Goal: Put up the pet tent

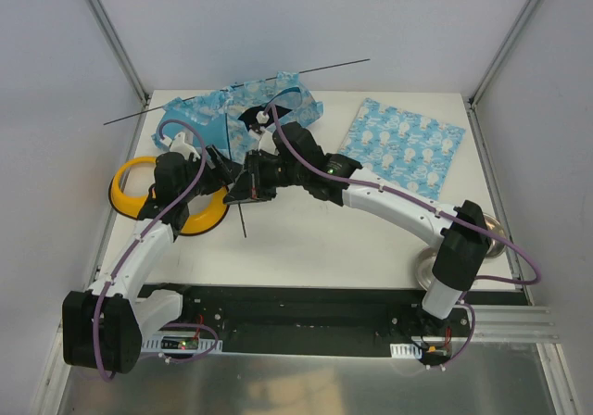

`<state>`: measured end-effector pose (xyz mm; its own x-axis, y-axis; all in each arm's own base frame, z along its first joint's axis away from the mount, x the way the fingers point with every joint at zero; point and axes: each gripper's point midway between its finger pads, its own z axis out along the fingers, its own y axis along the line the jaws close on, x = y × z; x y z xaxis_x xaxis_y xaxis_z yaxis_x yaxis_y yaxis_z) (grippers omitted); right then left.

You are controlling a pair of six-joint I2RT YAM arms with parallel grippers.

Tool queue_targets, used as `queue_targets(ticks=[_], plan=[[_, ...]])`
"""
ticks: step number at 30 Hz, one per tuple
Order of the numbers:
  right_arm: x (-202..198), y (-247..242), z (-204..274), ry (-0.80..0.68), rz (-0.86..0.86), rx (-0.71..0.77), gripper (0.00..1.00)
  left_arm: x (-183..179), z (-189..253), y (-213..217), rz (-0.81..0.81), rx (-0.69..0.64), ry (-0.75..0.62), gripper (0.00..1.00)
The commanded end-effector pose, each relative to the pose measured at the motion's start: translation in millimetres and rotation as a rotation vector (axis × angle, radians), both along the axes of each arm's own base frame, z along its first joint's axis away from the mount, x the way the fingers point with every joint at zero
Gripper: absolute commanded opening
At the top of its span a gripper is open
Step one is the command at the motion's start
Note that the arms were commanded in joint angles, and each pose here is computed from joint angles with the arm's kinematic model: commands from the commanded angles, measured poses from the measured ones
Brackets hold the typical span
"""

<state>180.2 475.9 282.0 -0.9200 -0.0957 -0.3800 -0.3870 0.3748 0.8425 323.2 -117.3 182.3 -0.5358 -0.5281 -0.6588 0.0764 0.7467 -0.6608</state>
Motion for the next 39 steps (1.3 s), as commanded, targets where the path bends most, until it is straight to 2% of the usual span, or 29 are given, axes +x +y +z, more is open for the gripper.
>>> queue_targets(ticks=[1, 13, 17, 21, 26, 32, 34, 36, 39], plan=[[20, 11, 60, -0.138, -0.031, 0.183, 0.00, 17, 4, 7, 0.055, -0.005, -0.038, 0.76], [19, 17, 66, -0.132, -0.019, 0.221, 0.00, 31, -2, -4, 0.013, -0.051, -0.058, 0.62], [19, 17, 69, -0.133, -0.021, 0.234, 0.00, 31, -5, -13, -0.022, -0.110, -0.054, 0.54], [20, 18, 69, -0.127, -0.029, 0.244, 0.00, 28, -4, -14, -0.030, -0.116, -0.071, 0.48], [22, 19, 69, -0.126, -0.039, 0.255, 0.00, 26, -3, -13, -0.030, -0.102, -0.085, 0.30], [24, 19, 62, -0.126, -0.054, 0.240, 0.00, 28, 4, -11, -0.033, -0.071, -0.094, 0.15], [26, 18, 59, -0.128, -0.063, 0.234, 0.00, 30, 8, -11, -0.039, -0.058, -0.104, 0.06], [26, 19, 57, -0.129, -0.063, 0.230, 0.00, 31, 10, -9, -0.035, -0.044, -0.112, 0.01], [29, 18, 56, -0.137, -0.075, 0.226, 0.00, 31, 14, -8, -0.042, -0.020, -0.122, 0.00]])
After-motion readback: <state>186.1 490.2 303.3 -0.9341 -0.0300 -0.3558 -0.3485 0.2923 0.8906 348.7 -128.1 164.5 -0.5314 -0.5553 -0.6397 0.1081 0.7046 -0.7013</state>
